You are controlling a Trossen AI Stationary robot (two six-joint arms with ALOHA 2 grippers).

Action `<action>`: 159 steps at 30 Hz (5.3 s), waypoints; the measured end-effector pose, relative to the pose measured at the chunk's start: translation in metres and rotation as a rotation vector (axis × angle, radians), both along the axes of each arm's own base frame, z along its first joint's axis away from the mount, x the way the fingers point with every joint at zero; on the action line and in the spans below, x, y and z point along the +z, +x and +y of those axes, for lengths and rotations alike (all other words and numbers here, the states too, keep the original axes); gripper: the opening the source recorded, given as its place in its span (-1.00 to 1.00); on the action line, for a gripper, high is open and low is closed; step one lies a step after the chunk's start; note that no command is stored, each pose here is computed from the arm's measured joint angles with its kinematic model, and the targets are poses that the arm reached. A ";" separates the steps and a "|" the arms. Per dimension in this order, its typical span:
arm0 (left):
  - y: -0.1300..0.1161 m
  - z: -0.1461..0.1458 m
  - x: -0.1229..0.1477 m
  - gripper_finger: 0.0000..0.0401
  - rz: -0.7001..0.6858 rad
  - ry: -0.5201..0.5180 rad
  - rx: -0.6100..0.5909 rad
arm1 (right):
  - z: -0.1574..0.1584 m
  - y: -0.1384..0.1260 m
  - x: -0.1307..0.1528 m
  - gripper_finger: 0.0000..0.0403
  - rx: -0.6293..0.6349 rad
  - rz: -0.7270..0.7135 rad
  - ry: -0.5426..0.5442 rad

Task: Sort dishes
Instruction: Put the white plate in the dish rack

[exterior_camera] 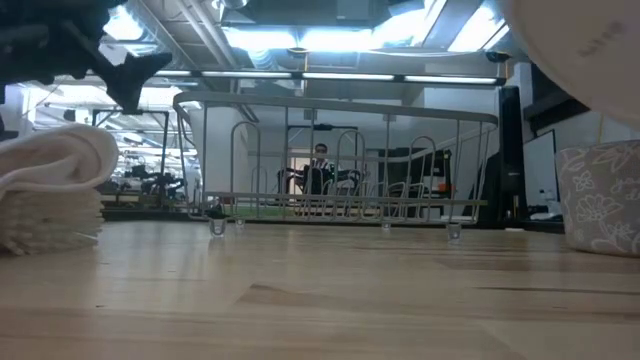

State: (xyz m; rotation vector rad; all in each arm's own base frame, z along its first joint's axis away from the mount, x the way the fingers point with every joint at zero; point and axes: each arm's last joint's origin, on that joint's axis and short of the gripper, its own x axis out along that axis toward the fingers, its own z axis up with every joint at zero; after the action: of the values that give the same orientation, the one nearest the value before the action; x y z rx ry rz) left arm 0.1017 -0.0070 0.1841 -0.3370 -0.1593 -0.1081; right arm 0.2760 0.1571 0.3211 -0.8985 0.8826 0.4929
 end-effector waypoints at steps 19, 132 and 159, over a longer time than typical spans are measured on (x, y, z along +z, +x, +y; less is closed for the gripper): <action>0.000 0.001 0.001 0.83 -0.009 0.014 0.023 | 0.001 0.008 0.040 -0.92 0.068 -0.206 -0.123; 0.142 -0.012 0.104 0.47 0.135 0.402 0.657 | -0.128 0.069 0.082 -0.92 -0.573 -0.665 -0.357; 0.143 0.000 0.104 -0.48 0.145 0.393 0.703 | -0.131 0.065 0.076 -0.92 -0.781 -0.664 -0.334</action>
State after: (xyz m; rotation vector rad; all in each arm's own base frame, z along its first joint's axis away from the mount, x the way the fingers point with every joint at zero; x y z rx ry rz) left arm 0.2445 -0.0072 0.2882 0.1155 -0.1020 0.5737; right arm 0.3411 0.0259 0.3970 -0.8550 0.6279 -0.6194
